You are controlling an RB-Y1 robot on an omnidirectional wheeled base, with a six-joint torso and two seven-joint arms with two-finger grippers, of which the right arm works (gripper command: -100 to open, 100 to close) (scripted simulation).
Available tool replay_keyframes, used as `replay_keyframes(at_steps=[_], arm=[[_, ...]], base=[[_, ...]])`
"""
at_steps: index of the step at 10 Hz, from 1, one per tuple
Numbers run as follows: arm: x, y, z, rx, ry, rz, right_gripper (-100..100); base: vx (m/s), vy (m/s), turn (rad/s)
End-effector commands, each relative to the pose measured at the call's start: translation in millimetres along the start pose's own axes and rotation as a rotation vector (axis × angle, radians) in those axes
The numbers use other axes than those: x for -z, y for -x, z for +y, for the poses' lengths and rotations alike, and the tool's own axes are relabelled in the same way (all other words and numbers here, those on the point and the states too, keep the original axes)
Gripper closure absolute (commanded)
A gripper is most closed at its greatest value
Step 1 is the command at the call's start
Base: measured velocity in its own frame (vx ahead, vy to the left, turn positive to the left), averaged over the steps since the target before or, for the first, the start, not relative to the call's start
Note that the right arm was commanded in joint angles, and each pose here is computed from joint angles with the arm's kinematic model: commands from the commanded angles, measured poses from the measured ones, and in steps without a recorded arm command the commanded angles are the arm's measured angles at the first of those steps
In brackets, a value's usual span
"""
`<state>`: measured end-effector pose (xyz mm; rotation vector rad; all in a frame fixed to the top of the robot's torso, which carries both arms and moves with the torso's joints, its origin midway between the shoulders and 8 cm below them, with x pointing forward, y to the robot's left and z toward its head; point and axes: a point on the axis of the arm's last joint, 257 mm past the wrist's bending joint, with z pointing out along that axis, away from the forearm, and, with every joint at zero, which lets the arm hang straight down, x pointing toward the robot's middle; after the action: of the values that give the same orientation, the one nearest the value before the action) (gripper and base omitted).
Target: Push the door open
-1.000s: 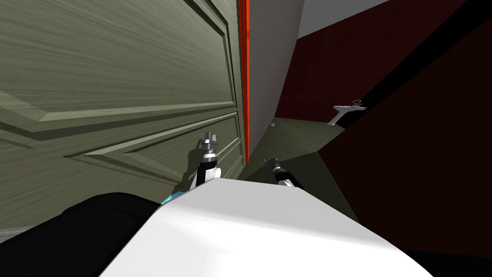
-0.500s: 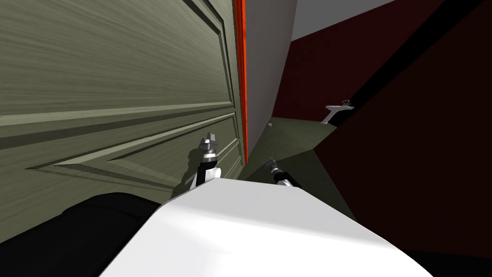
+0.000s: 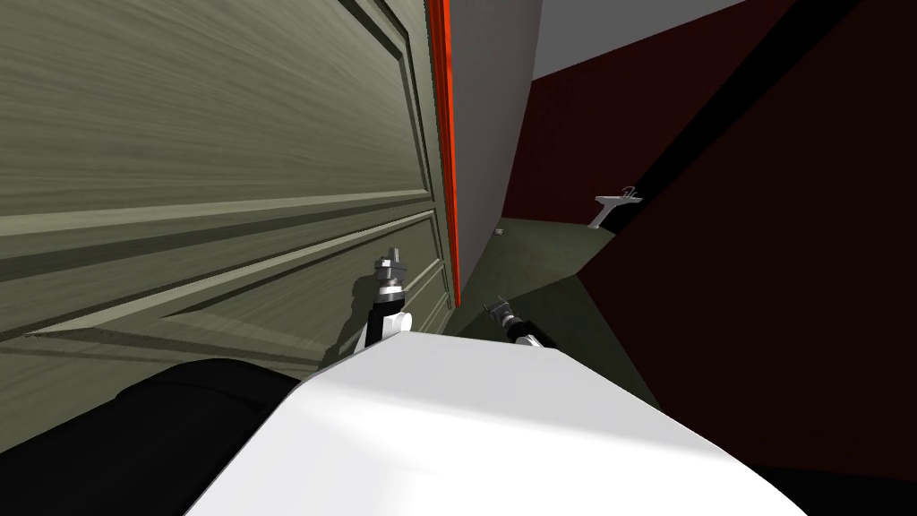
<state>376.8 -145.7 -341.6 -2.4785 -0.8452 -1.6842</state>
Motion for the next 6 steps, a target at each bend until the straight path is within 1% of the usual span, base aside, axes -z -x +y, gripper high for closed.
replay_keyframes(at_steps=[1, 3, 4, 6], arm=[[0.8, 3.6, -10.5, -0.035, -0.034, -0.014, -100], [0.5, 8.6, -23.3, -0.076, -0.074, -0.03, -100], [0.7, 12.1, -33.0, -0.107, -0.104, -0.042, -100], [1.8, 18.6, -52.6, -0.169, -0.164, -0.067, -100]], base=[[0.007, 0.029, -0.1], [-0.001, 0.023, -0.072], [0.0, 0.033, -0.11], [-0.01, 0.04, -0.152]])
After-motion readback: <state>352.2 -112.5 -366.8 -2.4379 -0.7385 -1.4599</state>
